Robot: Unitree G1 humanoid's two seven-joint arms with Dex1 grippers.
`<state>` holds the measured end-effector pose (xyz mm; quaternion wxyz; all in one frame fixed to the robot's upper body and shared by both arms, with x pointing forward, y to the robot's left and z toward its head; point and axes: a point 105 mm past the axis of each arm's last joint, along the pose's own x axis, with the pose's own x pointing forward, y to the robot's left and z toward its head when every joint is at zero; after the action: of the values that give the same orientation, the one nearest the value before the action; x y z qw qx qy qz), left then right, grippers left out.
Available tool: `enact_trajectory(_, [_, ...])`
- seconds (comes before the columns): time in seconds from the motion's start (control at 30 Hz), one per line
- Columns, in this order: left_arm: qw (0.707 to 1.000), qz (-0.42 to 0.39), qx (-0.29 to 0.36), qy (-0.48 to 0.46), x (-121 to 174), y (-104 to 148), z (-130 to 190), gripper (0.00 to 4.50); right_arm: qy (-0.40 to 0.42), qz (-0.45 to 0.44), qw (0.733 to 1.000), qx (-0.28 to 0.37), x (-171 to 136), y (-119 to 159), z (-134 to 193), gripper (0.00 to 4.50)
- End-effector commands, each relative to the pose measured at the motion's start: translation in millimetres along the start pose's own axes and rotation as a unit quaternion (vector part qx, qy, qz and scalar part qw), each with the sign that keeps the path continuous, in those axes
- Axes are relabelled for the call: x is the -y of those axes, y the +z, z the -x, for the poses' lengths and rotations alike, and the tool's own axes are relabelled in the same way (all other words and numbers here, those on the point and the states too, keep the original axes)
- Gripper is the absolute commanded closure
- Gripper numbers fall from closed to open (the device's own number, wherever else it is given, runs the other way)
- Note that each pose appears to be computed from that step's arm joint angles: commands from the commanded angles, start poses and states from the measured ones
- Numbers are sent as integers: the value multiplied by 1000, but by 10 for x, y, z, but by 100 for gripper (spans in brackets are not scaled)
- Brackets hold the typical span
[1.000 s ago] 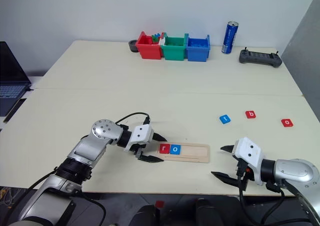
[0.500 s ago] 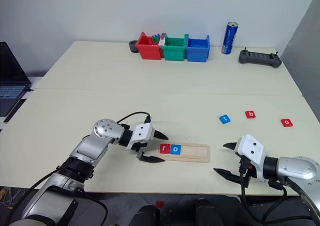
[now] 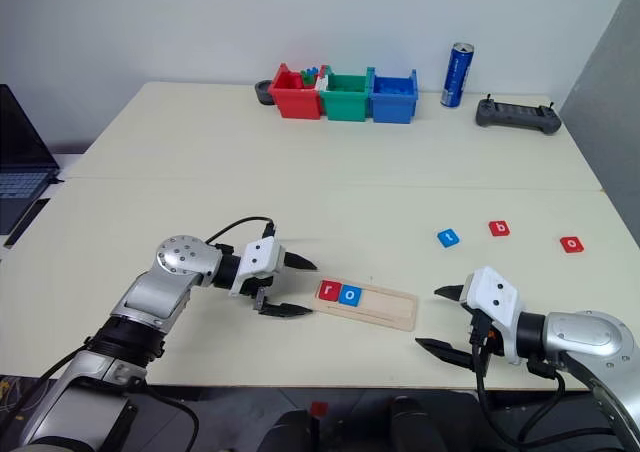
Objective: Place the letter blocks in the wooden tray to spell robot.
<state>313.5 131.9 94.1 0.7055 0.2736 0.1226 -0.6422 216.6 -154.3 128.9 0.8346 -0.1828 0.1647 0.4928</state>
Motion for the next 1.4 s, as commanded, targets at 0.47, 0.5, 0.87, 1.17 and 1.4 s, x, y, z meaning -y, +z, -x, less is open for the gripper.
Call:
enact_trajectory(0.47, [999,29,28,36,206,78,481,5,-42,8,999,-29,-69,-181,-305,0])
enact_trajectory(0.5, [999,31,28,34,234,74,500,5,-44,7,999,-29,-85,-197,-344,0])
enact_trajectory(0.87, [998,44,21,44,335,-45,594,5,-105,18,994,-36,109,-262,-588,0])
enact_trajectory(1.17, [998,41,27,48,316,-95,590,5,-74,4,997,-4,71,-65,-500,0])
enact_trajectory(1.4, [996,31,56,59,269,85,578,5,-54,-24,997,47,113,222,-240,0])
